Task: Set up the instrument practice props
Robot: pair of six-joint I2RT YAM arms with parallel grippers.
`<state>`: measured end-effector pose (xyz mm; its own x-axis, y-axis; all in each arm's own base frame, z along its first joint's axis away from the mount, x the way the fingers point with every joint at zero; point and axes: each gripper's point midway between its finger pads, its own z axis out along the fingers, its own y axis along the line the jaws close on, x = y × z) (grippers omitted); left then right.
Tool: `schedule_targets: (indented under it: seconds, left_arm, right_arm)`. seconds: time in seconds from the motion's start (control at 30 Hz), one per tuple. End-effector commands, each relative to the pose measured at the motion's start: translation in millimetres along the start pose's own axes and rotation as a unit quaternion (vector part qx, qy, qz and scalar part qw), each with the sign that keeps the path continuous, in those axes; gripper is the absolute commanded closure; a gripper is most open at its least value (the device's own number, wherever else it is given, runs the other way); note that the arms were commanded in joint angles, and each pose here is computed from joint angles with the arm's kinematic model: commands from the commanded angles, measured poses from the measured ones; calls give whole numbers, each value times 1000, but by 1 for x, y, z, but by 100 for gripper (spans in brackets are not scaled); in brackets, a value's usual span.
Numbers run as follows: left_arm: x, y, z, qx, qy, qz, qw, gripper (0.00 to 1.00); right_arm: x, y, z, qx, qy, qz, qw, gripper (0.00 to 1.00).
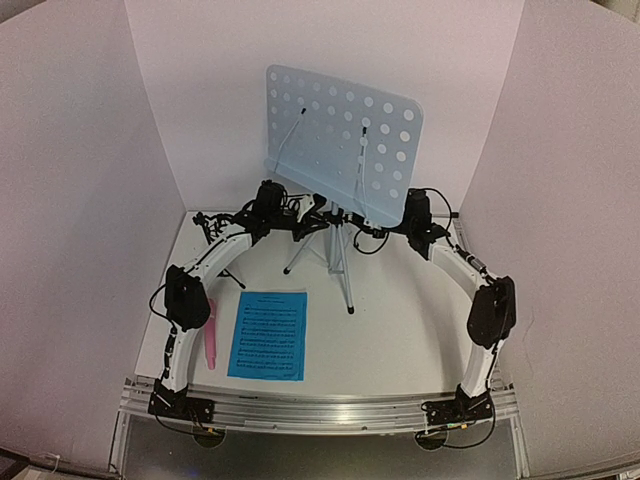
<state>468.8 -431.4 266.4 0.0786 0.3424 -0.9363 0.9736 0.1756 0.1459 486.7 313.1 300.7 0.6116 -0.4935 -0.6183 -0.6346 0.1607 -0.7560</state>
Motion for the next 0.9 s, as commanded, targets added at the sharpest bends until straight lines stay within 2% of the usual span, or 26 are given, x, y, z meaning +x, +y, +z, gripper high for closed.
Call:
schedule_targets:
  seconds: [0.0, 0.13, 0.37, 0.6, 0.87]
  left_arm:
    - [1, 7, 7, -17, 8, 13, 1000, 100]
    - [-1, 7, 8, -19, 6, 13, 1000, 100]
    - [0, 8, 8, -19, 6, 12, 1000, 100]
    - [-2, 8, 7, -20, 5, 15, 1000, 100]
    - [0, 7, 6, -18, 6, 14, 1000, 100]
  right_arm:
    - [7, 19, 8, -49, 25, -31, 998, 57]
    - [10, 22, 7, -57, 36, -45, 997, 57]
    - [-6, 20, 21, -62, 5, -30, 998, 59]
    - [-1, 25, 29, -65, 11, -17, 998, 74]
    - [-3, 29, 23, -68, 15, 14, 997, 97]
